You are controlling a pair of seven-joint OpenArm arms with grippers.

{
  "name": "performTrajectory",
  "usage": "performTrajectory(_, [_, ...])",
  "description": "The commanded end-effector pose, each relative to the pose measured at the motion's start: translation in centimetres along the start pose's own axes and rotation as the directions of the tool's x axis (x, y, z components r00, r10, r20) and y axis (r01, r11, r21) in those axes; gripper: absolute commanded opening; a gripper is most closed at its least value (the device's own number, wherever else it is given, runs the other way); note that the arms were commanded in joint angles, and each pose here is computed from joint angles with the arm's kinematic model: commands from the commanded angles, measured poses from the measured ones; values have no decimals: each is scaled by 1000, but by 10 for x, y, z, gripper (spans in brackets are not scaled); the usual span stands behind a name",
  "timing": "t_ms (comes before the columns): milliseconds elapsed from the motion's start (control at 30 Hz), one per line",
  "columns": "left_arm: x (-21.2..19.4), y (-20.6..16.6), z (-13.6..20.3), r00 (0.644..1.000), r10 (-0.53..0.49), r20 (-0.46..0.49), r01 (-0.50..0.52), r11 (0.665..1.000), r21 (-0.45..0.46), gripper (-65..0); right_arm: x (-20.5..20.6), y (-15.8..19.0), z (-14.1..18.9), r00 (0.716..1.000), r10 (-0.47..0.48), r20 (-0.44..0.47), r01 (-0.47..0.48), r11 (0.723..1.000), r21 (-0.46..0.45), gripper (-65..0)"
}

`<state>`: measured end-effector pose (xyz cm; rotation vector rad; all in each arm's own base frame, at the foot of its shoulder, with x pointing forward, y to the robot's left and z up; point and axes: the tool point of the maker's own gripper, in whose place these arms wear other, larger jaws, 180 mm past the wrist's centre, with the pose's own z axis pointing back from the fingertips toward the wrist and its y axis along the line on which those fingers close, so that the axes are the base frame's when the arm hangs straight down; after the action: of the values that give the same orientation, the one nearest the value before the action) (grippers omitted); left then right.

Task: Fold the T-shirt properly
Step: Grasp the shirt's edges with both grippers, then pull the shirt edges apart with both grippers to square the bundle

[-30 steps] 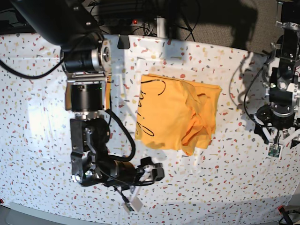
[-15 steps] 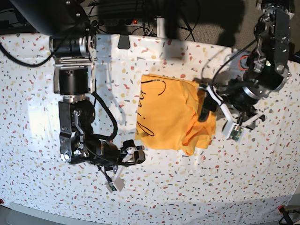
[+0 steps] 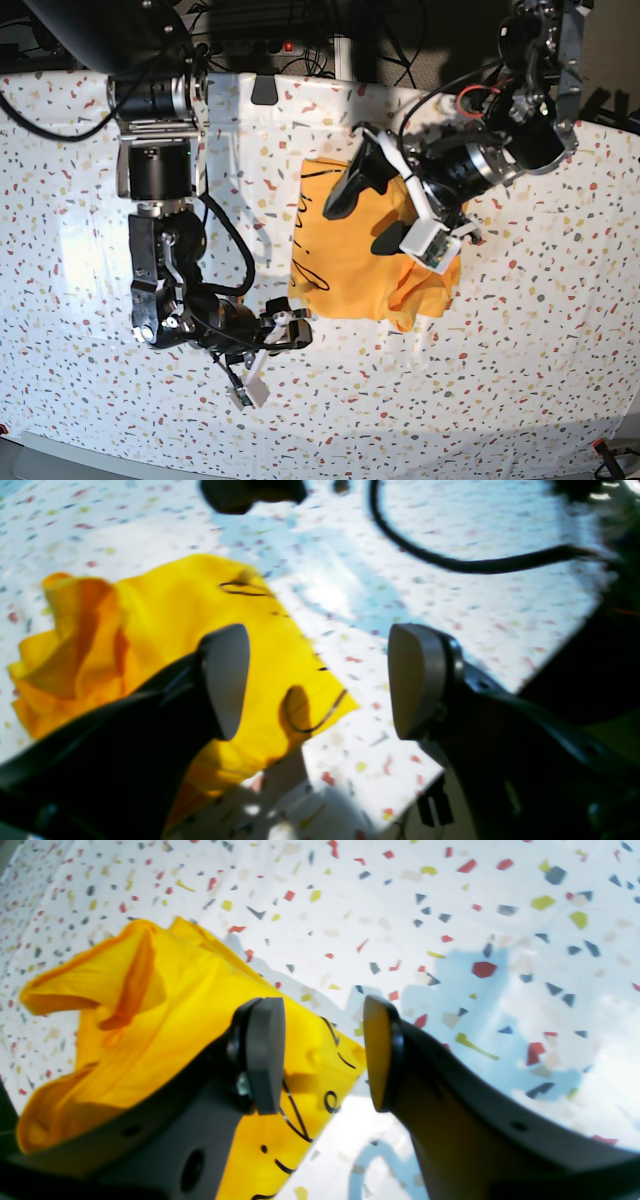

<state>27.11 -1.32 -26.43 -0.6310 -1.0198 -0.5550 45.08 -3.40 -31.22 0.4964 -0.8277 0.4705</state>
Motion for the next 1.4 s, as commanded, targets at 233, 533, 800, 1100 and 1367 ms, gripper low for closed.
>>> performTrajectory(233, [-15, 31, -23, 998, 50, -39, -49, 999, 25, -233, 28, 1, 6, 998, 26, 64, -27, 1000, 4, -390])
performTrajectory(533, [-46, 55, -22, 975, -11, -223, 38, 993, 114, -233, 30, 3, 6, 997, 17, 74, -19, 1000, 16, -390])
performTrajectory(800, [-50, 62, -20, 968, -34, -250, 71, 987, 143, -233, 19, 9, 0, 999, 49, 12, -49, 998, 25, -390])
performTrajectory(1100, [-68, 65, -14, 963, -20, -271, 75, 978, 196, -233, -25, 14, -25, 942, 295, -161, -299, 954, 0, -390])
performTrajectory(1367, [-74, 74, -10, 959, -41, -279, 113, 962, 249, -233, -7, 29, -41, 930, 366, -39, -367, 930, -12, -390])
